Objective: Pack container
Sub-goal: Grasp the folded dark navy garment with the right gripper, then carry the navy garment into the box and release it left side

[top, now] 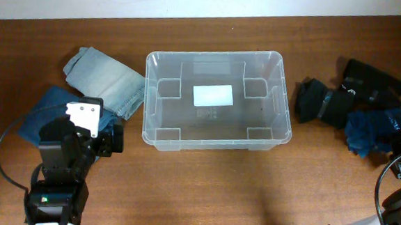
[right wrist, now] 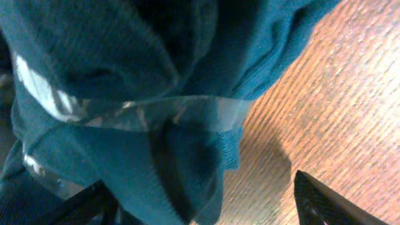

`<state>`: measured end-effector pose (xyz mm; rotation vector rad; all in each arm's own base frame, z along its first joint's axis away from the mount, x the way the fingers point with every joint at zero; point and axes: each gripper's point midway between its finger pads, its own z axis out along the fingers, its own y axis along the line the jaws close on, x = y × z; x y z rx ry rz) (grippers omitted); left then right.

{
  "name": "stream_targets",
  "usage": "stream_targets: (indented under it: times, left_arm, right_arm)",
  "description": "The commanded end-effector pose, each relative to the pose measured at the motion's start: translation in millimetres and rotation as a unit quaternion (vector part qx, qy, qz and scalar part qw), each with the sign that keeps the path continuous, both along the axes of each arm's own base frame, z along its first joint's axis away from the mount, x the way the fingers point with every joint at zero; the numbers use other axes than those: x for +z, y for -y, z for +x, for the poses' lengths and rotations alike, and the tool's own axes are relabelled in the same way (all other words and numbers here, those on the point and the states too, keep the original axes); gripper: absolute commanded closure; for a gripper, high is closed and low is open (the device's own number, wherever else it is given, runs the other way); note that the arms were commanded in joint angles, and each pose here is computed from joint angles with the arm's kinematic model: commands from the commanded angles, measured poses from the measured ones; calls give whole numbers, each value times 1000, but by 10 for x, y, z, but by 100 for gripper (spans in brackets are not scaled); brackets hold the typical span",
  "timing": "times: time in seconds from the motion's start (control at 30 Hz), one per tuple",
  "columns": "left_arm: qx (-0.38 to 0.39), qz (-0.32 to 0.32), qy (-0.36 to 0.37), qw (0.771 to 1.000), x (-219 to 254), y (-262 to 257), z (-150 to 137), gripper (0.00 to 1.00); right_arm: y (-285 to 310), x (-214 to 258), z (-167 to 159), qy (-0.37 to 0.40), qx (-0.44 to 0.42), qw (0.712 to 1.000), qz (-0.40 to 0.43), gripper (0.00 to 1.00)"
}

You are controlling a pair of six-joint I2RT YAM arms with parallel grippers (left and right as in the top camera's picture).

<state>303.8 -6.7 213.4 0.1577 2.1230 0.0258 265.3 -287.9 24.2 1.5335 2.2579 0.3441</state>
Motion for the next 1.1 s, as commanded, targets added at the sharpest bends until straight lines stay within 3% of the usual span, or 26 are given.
stream_targets:
  times: [0.0, 0.13, 0.2, 0.4, 0.57, 0.77, 1.07]
  left_arm:
    - [-5, -8, 9, 1000, 93, 34, 21, 1]
    - [-5, -8, 9, 1000, 93, 34, 21, 1]
    - [-5, -8, 9, 1000, 93, 34, 21, 1]
    - [-5, -8, 8, 1000, 88, 34, 18, 1]
    - [-5, -8, 8, 1000, 87, 34, 17, 1]
    - [-5, -8, 8, 1000, 87, 34, 17, 1]
    - [-5, -8, 8, 1000, 87, 33, 17, 1]
  right_arm:
    - [129, -117, -75, -36, -28, 999, -17, 15]
    - [88, -238, 46, -8, -17, 1000, 5, 15]
    - [61, -288, 98, 5, -12, 1000, 17, 21]
    - [82, -310, 150, 17, -9, 1000, 16, 70]
    - [57, -283, 198, 32, -4, 999, 23, 96]
    - [-82, 60, 320, 86, 19, 995, 39, 96]
    - [-521, 1668, 305, 170, 114, 972, -117, 96]
